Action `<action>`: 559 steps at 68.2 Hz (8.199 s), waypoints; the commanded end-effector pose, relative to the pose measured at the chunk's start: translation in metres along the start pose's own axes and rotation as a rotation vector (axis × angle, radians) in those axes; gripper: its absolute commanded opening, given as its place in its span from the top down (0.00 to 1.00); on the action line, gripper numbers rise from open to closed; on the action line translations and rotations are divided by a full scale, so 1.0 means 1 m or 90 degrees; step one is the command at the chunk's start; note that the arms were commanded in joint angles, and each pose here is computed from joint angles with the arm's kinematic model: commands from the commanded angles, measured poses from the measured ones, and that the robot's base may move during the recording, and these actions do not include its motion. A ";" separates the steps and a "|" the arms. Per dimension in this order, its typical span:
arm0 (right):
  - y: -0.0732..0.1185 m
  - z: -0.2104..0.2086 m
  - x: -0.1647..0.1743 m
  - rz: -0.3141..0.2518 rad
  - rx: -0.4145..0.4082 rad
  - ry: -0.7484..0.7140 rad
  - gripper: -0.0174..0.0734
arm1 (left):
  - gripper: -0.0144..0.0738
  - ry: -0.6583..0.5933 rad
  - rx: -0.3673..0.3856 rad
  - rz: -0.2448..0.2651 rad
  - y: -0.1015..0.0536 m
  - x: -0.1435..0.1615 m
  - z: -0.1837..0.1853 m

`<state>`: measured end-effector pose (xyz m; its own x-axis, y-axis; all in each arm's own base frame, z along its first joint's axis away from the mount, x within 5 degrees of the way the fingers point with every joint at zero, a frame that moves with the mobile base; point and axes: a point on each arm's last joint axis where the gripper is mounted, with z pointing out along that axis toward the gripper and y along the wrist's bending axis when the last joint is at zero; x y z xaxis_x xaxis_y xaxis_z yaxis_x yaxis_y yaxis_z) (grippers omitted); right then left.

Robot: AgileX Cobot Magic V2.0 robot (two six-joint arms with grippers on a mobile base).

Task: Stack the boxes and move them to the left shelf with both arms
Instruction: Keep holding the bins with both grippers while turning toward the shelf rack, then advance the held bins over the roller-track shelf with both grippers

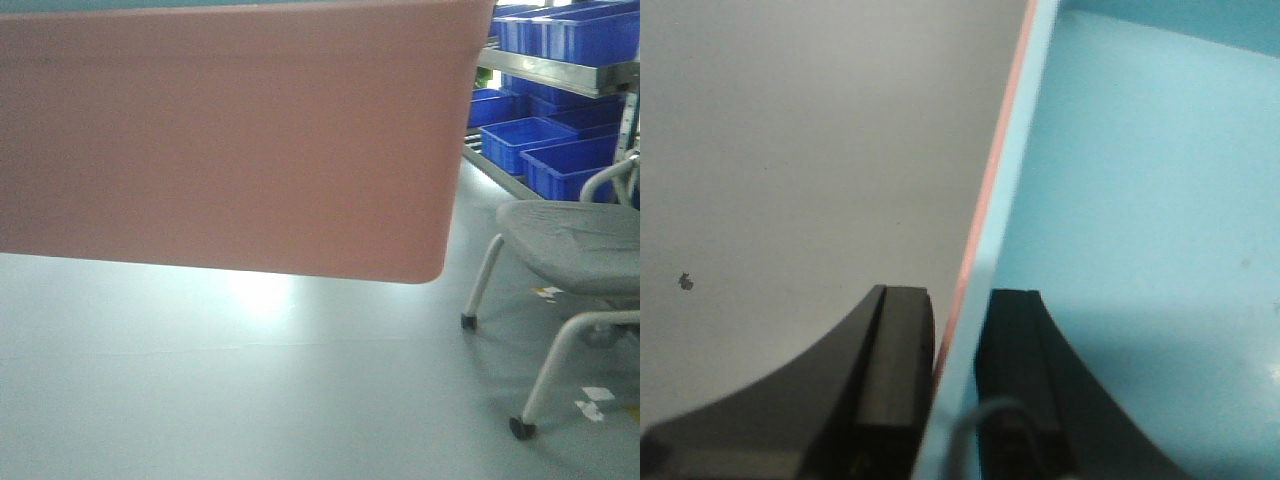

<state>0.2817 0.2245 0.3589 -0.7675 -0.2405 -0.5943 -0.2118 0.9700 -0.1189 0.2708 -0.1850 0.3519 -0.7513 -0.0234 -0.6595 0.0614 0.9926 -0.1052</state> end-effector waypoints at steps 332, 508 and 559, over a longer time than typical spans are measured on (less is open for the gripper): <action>0.015 -0.031 -0.020 0.036 -0.136 -0.138 0.77 | 0.84 -0.123 0.177 -0.035 -0.026 -0.021 -0.035; 0.015 -0.031 -0.020 0.036 -0.136 -0.138 0.77 | 0.84 -0.123 0.177 -0.035 -0.026 -0.021 -0.035; 0.015 -0.031 -0.020 0.036 -0.136 -0.138 0.77 | 0.84 -0.123 0.177 -0.035 -0.026 -0.021 -0.035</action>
<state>0.2817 0.2245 0.3589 -0.7676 -0.2398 -0.5943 -0.2113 0.9702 -0.1186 0.2710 -0.1854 0.3522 -0.7489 -0.0238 -0.6622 0.0639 0.9921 -0.1080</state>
